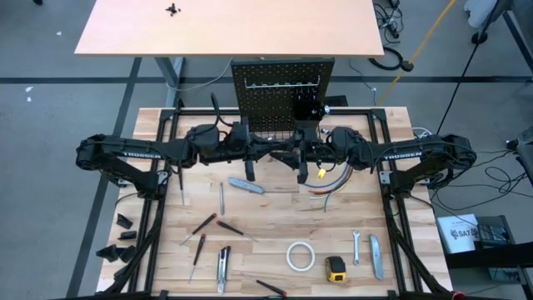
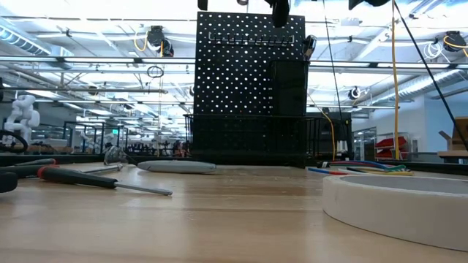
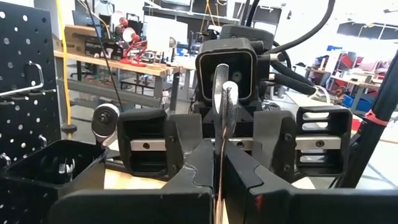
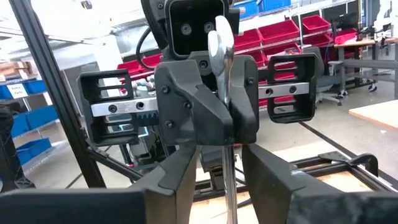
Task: Hang tools onto peg board
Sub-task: Put the wrench into the black bin on the pegboard
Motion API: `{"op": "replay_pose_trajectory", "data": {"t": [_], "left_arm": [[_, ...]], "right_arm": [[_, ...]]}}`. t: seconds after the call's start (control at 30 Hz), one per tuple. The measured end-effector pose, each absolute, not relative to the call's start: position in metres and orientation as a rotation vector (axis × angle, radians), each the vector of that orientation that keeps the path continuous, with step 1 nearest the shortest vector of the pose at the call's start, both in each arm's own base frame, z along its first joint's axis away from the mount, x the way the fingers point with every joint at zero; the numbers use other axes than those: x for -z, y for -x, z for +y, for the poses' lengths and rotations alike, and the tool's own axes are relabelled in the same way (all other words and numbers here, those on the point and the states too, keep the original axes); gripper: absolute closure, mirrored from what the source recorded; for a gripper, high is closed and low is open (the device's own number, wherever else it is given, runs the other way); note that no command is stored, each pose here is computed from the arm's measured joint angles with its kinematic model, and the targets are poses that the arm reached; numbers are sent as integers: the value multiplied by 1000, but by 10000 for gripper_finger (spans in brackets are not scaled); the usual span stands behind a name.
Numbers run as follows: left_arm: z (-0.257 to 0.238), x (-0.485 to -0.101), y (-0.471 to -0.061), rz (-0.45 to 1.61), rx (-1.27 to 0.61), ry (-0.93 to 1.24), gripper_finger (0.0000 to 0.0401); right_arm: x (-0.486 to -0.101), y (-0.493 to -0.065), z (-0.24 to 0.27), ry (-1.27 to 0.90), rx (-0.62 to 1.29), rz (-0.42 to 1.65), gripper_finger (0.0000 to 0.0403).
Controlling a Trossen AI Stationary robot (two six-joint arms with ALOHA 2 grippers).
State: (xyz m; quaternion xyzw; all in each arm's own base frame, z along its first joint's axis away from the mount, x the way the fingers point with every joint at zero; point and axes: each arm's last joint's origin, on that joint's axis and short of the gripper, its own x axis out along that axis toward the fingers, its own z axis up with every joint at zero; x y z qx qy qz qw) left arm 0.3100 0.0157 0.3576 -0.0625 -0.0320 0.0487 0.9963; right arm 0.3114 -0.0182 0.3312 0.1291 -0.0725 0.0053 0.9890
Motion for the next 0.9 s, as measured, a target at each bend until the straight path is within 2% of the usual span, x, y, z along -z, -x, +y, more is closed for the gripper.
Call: {"op": "replay_pose_trajectory", "data": {"t": [0.17, 0.33, 0.63, 0.77, 0.9], "left_arm": [[16, -357, -310, -63, -97, 127, 394], [16, -357, -309, -56, -98, 132, 388], [16, -350, -310, 21, -87, 220, 290], [21, -351, -302, 61, -101, 220, 248], [29, -356, -284, 123, -130, 198, 223]], "right_arm": [[-327, -316, -18, -255, -13, -151, 329], [-324, -319, -19, -243, -12, -152, 390], [-326, -311, -20, -267, 13, -86, 397], [-329, -306, -23, -270, 111, -88, 397], [-339, -296, -26, -258, 212, -126, 397]]}}
